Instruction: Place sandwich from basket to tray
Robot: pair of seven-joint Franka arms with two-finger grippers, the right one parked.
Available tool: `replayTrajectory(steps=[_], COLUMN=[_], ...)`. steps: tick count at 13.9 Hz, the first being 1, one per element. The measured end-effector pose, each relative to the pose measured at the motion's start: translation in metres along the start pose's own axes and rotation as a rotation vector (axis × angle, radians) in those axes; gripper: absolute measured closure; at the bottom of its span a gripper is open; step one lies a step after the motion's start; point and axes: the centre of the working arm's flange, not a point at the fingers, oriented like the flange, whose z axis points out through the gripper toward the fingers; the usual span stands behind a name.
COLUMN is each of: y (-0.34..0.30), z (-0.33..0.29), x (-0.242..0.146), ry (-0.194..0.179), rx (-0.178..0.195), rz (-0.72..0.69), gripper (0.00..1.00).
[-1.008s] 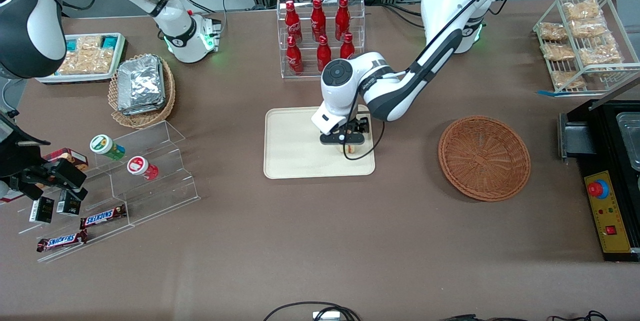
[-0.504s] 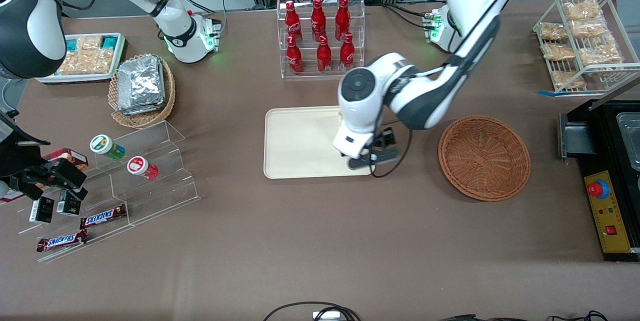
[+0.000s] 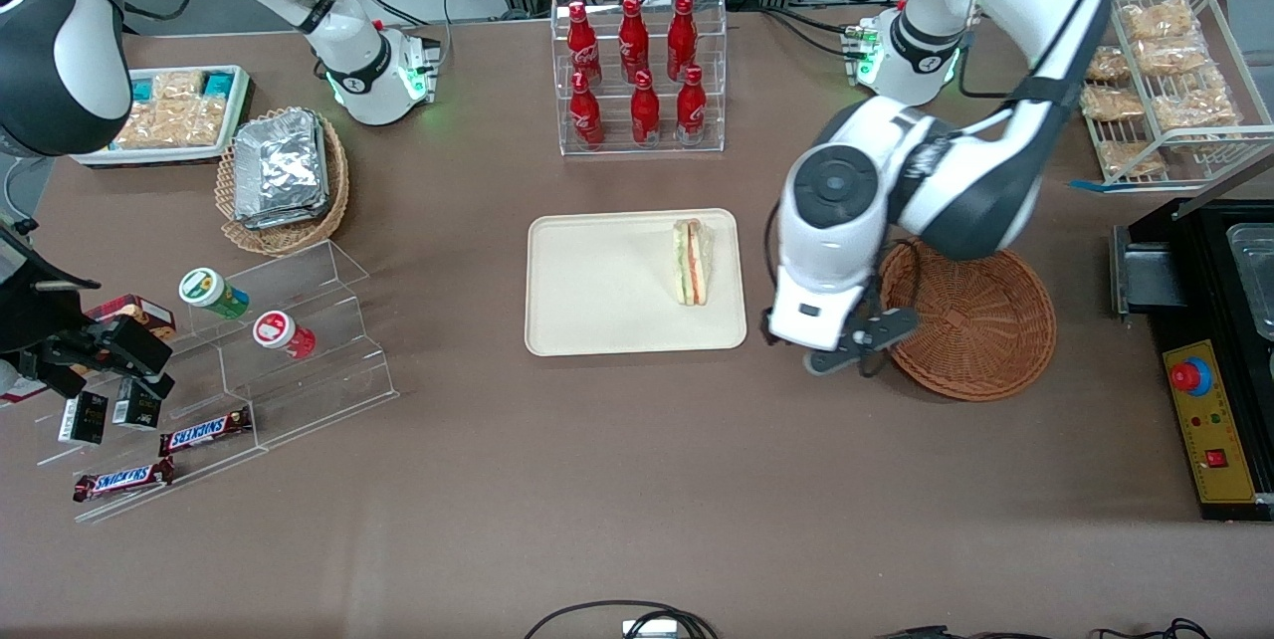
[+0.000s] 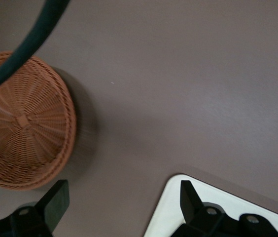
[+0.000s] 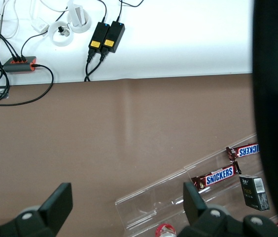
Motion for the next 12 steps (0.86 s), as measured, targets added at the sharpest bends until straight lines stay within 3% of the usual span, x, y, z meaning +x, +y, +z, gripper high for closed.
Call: replayTrajectory(steps=[2, 7, 12], y=[-0.023, -0.129, -0.226], z=[-0.011, -0.059, -0.103], x=[0.018, 0.065, 0.077], ry=[-0.032, -0.115, -0.173], rx=[-0.021, -0.032, -0.023], rz=[0.026, 0.154, 0.324], gripper=[0.0, 0.0, 0.0])
